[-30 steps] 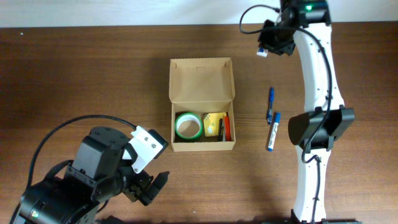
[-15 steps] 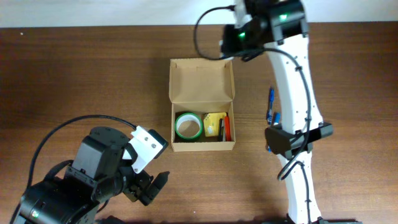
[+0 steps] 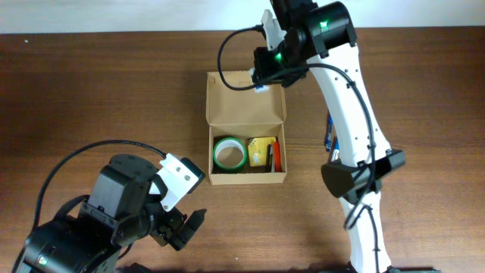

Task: Pack container
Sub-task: 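Carry the staples box into the box and drop it inside the tape roll, then lift the right gripper out and move it to the blue pen, then lower the right gripper and grasp the blue pen, lift it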

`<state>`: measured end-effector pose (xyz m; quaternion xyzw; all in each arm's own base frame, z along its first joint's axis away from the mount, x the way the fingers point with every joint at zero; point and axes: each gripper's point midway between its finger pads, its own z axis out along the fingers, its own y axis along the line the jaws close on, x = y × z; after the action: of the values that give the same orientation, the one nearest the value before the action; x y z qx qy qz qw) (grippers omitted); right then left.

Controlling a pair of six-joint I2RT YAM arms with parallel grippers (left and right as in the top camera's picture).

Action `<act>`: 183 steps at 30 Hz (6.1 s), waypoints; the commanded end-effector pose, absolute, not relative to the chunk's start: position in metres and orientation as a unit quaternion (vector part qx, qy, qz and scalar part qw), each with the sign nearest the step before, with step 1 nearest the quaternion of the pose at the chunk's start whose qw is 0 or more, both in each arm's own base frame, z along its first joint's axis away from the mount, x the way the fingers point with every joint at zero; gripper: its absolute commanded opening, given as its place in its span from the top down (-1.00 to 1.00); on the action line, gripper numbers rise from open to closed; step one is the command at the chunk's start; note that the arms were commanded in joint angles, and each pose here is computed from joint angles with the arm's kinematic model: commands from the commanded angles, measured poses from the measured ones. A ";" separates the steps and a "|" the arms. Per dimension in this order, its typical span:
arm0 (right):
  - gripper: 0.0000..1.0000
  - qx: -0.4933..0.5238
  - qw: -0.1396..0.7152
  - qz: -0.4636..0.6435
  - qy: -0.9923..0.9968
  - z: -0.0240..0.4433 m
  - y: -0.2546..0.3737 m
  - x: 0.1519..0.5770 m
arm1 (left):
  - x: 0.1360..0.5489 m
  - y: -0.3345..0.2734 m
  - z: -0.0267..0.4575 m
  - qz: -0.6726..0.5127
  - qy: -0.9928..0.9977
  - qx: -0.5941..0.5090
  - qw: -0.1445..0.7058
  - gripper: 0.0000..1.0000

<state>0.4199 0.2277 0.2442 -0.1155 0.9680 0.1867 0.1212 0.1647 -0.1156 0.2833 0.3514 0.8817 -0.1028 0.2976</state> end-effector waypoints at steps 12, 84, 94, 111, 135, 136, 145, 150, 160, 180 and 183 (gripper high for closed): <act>0.56 -0.177 0.023 0.166 0.970 0.210 0.253 0.358 | 0.164 -0.117 0.288 -0.108 0.876 0.358 0.305 -0.99; 0.11 -0.099 0.181 0.062 0.976 0.264 0.165 0.385 | 0.164 -0.117 0.288 -0.108 0.876 0.358 0.305 -0.99; 0.10 0.036 0.167 0.038 0.985 0.233 0.065 0.419 | 0.164 -0.117 0.288 -0.107 0.876 0.359 0.305 -0.99; 0.10 0.136 0.147 -0.026 0.979 0.071 0.023 0.423 | 0.164 -0.117 0.288 -0.108 0.876 0.358 0.305 -0.99; 0.10 0.171 0.144 -0.034 0.974 0.008 0.016 0.419 | 0.164 -0.117 0.288 -0.107 0.876 0.358 0.305 -0.99; 0.10 0.171 0.142 -0.034 0.974 0.006 0.016 0.419 | 0.164 -0.117 0.288 -0.108 0.876 0.358 0.305 -0.99; 0.10 0.166 0.146 -0.031 0.975 0.002 0.017 0.422 | 0.164 -0.118 0.288 -0.108 0.876 0.358 0.305 -0.99; 0.10 0.142 0.131 -0.001 0.981 -0.009 0.030 0.422 | 0.164 -0.117 0.288 -0.107 0.876 0.358 0.305 -0.99; 0.25 0.140 0.114 0.010 0.983 -0.020 0.034 0.418 | 0.164 -0.117 0.288 -0.108 0.876 0.358 0.305 -0.99; 0.92 0.140 0.106 0.009 0.984 0.008 0.035 0.427 | 0.164 -0.117 0.288 -0.107 0.876 0.358 0.305 -0.99; 0.92 0.138 0.109 0.009 0.984 0.035 0.036 0.437 | 0.164 -0.118 0.288 -0.108 0.876 0.358 0.305 -0.99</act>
<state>0.4150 0.0336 0.0129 0.1349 0.9875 -0.0026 0.0819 0.1647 -0.1156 0.2833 0.3514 0.8817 -0.1028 0.2976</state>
